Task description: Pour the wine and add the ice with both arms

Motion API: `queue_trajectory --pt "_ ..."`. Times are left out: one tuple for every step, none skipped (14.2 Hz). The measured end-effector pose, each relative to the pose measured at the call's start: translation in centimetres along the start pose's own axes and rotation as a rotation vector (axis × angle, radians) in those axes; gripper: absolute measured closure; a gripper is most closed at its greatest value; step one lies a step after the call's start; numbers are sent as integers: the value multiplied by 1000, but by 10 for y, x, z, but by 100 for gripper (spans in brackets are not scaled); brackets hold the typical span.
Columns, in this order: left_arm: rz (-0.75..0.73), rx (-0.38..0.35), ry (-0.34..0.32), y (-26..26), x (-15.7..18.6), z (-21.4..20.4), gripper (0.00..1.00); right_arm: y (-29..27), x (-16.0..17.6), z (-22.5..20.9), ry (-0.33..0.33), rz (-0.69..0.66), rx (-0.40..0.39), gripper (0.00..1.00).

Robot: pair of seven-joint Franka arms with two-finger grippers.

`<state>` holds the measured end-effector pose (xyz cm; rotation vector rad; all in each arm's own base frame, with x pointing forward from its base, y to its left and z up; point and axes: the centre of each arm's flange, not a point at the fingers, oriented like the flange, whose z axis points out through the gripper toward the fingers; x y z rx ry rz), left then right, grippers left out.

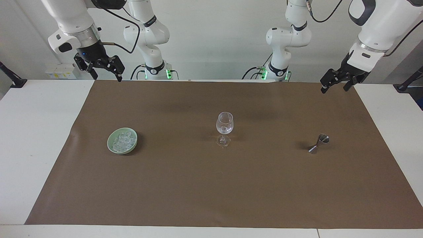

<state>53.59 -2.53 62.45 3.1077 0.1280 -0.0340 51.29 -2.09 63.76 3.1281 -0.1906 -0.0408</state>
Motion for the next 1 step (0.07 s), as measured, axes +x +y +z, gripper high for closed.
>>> queue_trajectory --pt "0 0 0 0 0 0 0 0 0 1 5 0 0 0"
